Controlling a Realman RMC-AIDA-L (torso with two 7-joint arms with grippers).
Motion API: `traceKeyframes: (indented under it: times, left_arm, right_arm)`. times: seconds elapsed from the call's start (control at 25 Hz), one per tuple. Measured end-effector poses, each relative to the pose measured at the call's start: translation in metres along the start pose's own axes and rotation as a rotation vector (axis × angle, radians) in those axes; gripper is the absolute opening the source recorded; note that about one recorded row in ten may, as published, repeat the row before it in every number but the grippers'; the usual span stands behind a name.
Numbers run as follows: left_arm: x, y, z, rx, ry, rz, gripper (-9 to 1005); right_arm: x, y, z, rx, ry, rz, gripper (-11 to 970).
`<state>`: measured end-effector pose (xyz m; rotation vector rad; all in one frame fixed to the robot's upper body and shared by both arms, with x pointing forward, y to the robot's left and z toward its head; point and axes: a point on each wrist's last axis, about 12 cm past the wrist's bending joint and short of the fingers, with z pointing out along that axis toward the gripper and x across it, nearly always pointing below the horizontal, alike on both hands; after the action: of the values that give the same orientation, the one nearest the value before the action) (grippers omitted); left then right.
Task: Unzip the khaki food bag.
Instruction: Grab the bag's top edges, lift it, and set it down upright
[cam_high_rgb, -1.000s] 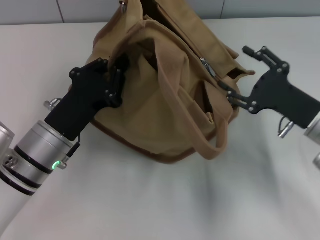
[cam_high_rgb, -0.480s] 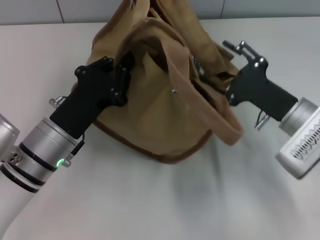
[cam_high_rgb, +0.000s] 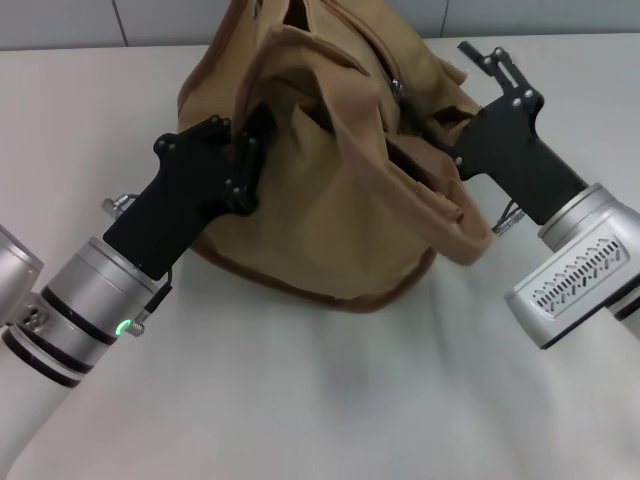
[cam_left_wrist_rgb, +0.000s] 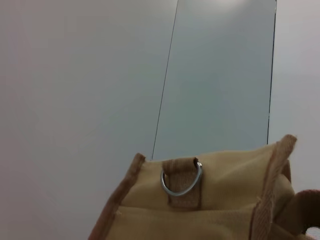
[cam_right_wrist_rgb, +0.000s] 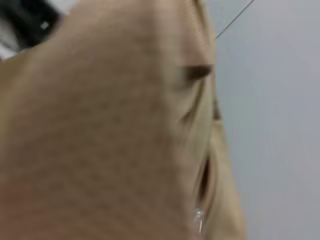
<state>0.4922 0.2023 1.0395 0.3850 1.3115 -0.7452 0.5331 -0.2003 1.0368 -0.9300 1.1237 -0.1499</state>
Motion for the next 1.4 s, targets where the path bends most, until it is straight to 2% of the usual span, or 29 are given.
traceKeyframes:
  times: [0.24, 0.44, 0.84, 1.08, 1.4]
  left_arm:
    - [0.001, 0.001, 0.002, -0.005, 0.015, 0.002, 50]
    - [0.002, 0.000, 0.002, -0.003, 0.018, -0.002, 51]
    - [0.003, -0.001, 0.002, -0.005, 0.020, -0.003, 51]
    - [0.003, 0.000, 0.001, -0.012, 0.025, -0.003, 51]
    - [0.004, -0.001, 0.002, -0.008, 0.029, -0.003, 51]
  right_arm:
    - [-0.012, 0.009, -0.006, 0.015, -0.058, -0.004, 790]
    - [-0.014, 0.009, -0.009, 0.029, -0.069, 0.005, 786]
    - [-0.017, 0.027, -0.027, -0.073, -0.100, -0.016, 778]
    - [-0.018, 0.032, -0.038, -0.084, -0.113, -0.003, 773]
    - [-0.023, 0.035, -0.037, -0.091, -0.131, 0.004, 767]
